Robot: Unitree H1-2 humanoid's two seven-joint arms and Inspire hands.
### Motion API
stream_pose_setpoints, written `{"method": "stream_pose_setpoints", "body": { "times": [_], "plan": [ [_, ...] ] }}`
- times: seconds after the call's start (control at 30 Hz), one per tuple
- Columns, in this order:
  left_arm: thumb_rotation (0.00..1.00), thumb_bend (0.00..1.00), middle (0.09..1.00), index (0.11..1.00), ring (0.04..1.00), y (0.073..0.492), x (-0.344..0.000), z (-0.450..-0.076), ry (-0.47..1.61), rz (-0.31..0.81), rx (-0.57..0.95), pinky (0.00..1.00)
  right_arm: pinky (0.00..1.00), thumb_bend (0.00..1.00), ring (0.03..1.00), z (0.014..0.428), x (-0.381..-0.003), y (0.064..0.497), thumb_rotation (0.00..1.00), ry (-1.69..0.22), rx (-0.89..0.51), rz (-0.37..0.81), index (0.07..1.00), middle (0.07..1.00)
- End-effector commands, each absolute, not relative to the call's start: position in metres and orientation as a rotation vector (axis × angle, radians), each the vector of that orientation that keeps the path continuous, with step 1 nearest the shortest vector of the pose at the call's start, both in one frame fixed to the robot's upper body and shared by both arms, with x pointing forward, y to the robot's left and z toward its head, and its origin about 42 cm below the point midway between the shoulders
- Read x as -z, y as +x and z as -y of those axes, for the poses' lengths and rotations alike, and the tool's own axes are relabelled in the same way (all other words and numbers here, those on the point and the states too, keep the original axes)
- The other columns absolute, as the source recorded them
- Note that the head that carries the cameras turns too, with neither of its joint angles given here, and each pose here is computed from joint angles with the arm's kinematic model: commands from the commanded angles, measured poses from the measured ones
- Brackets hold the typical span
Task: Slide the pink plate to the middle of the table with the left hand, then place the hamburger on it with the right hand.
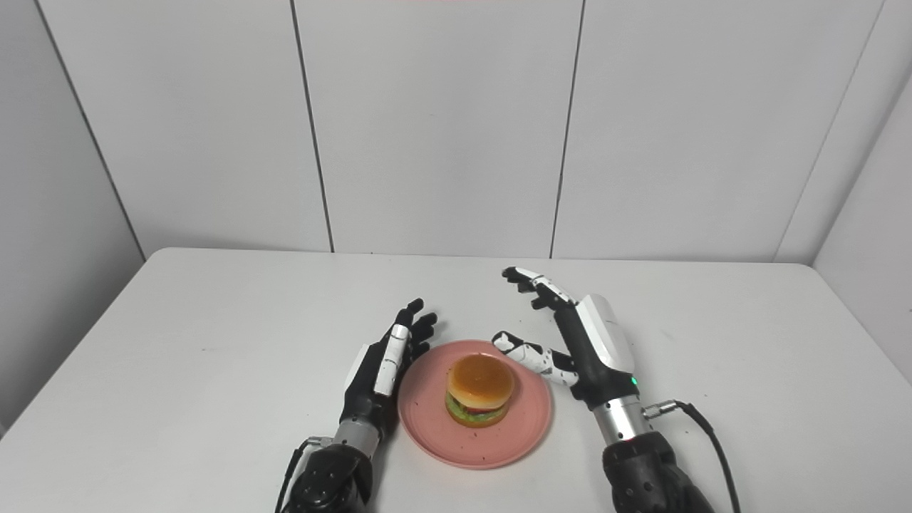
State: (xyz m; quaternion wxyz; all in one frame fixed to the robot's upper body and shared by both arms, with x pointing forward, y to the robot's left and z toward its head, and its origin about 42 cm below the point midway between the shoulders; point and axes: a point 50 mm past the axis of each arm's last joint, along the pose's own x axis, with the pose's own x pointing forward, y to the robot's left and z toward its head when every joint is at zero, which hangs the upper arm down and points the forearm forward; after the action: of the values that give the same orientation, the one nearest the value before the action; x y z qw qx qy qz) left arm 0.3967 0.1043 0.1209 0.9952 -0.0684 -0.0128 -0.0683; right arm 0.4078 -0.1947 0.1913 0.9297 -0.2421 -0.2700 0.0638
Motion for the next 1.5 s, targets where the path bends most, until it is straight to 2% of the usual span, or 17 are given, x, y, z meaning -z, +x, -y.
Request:
{"method": "stream_pose_setpoints", "body": {
  "times": [0.0,0.1,0.17,0.23,0.33,0.67,0.93,1.1,1.3,1.47],
  "plan": [
    [0.96,0.81,0.906,0.908,0.939,0.399,-0.126,-0.105,-0.124,0.078,0.088,0.95,0.71,0.79,0.780,0.193,-0.205,0.412,1.00,-0.336,-0.088,0.553,0.803,0.809],
    [0.96,0.85,0.963,0.922,0.990,0.398,-0.124,-0.106,-0.105,0.109,0.048,0.99,0.75,0.90,0.768,0.195,-0.191,0.411,1.00,-0.039,0.005,0.384,0.789,0.788],
    [0.96,0.85,0.982,0.928,0.996,0.398,-0.123,-0.106,-0.101,0.124,0.023,1.00,0.77,0.89,0.776,0.194,-0.185,0.409,1.00,0.126,0.048,0.291,0.791,0.790],
    [0.96,0.85,0.996,0.933,0.999,0.397,-0.123,-0.106,-0.091,0.135,0.002,1.00,0.79,0.86,0.789,0.194,-0.180,0.407,1.00,0.210,0.072,0.231,0.804,0.801],
    [0.97,0.80,1.000,0.971,1.000,0.397,-0.122,-0.107,-0.075,0.148,-0.010,1.00,0.82,0.83,0.822,0.196,-0.169,0.404,1.00,0.269,0.096,0.167,0.831,0.838],
    [0.96,0.76,1.000,1.000,1.000,0.396,-0.120,-0.111,-0.053,0.149,-0.005,1.00,0.81,0.79,0.834,0.194,-0.149,0.400,1.00,0.265,0.106,0.088,0.826,0.844],
    [0.97,0.79,1.000,1.000,1.000,0.394,-0.120,-0.115,-0.047,0.129,0.004,1.00,0.91,0.82,0.885,0.191,-0.146,0.398,1.00,0.215,0.081,0.040,0.876,0.892],
    [0.97,0.82,1.000,1.000,1.000,0.393,-0.118,-0.117,-0.060,0.114,0.005,1.00,0.95,0.78,0.908,0.190,-0.146,0.398,1.00,0.134,0.070,0.042,0.878,0.908],
    [0.97,0.84,1.000,1.000,1.000,0.393,-0.117,-0.117,-0.057,0.117,0.003,1.00,0.97,0.79,0.921,0.190,-0.143,0.399,1.00,0.092,0.062,0.052,0.881,0.911],
    [0.97,0.81,1.000,1.000,1.000,0.393,-0.117,-0.116,-0.057,0.121,-0.001,1.00,0.97,0.81,0.920,0.191,-0.141,0.399,1.00,0.084,0.047,0.055,0.881,0.912]
  ]
}}
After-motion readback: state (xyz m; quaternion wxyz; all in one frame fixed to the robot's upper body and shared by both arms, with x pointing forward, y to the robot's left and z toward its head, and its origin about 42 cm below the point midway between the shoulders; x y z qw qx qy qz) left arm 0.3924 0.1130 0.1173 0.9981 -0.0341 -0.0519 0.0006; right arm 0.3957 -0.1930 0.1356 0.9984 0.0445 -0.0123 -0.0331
